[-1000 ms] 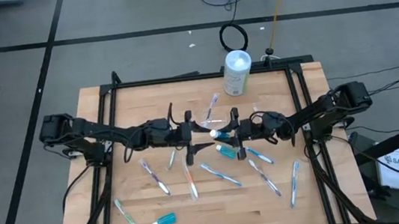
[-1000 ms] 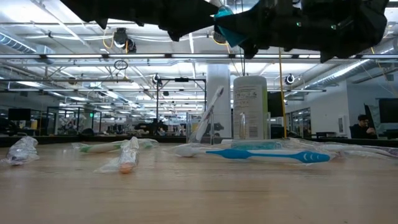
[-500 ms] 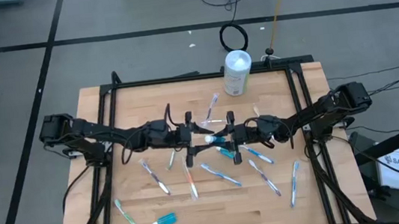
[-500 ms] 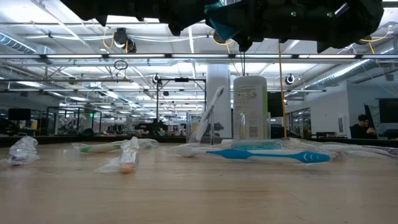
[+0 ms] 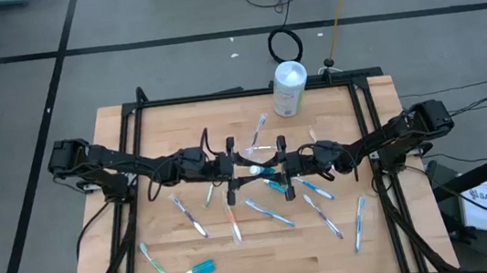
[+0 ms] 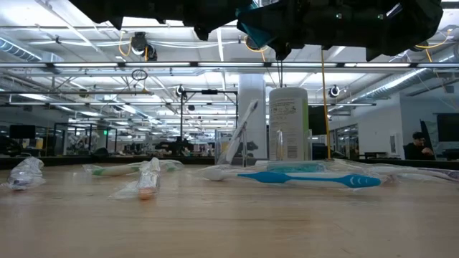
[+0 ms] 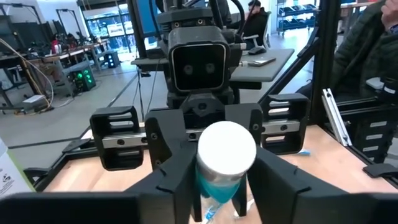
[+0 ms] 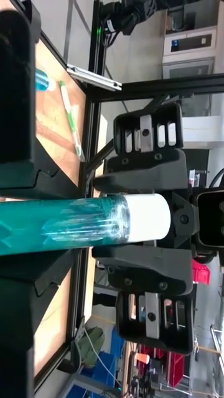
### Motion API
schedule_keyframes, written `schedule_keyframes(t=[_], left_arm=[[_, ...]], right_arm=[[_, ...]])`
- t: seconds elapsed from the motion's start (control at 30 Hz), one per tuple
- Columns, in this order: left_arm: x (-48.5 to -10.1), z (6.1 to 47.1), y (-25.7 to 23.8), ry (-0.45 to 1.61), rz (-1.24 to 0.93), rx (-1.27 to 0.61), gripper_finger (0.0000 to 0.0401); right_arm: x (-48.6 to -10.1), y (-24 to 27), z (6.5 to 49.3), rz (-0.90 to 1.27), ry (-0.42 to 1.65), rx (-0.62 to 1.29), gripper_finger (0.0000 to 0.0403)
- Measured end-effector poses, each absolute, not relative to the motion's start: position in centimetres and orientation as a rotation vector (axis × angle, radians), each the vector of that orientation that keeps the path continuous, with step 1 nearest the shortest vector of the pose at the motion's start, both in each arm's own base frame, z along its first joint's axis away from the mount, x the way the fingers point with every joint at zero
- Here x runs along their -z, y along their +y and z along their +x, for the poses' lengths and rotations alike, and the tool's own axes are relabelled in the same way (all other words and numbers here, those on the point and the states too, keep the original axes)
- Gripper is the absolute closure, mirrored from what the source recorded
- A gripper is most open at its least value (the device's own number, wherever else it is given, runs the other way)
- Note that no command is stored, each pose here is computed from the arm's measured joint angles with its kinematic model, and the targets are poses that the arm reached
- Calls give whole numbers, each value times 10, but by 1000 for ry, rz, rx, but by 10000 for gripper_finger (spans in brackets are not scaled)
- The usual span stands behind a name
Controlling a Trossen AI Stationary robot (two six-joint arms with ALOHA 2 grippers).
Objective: Pick & Place toothbrushing station
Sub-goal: Put the top blue mouthwash into the transparent organizer
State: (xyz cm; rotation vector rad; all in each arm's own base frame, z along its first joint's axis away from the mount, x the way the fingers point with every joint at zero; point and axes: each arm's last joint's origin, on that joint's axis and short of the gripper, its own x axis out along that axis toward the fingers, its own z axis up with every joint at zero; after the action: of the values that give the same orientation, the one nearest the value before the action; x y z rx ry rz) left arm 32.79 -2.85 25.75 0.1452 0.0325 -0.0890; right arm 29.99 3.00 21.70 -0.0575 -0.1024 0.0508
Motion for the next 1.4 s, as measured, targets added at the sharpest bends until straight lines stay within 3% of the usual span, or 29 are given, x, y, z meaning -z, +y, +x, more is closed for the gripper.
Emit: schedule_keyframes(t=[0.17, 0.4, 0.63, 0.9, 1.4], left_arm=[[-258, 328, -28, 30, 146, 87, 294], [-257, 328, -28, 39, 143, 80, 299], [-255, 328, -27, 65, 103, 32, 301], [-249, 328, -15, 135, 76, -98, 301], [-227, 368, 54, 323, -3, -282, 301]], right_arm=[[-217, 30, 300, -57, -98, -45, 318], [-215, 30, 300, -66, -84, -45, 312], [-213, 27, 296, -79, 18, 22, 255], [-224, 19, 263, -121, 288, 178, 204], [-234, 9, 235, -74, 304, 282, 203]])
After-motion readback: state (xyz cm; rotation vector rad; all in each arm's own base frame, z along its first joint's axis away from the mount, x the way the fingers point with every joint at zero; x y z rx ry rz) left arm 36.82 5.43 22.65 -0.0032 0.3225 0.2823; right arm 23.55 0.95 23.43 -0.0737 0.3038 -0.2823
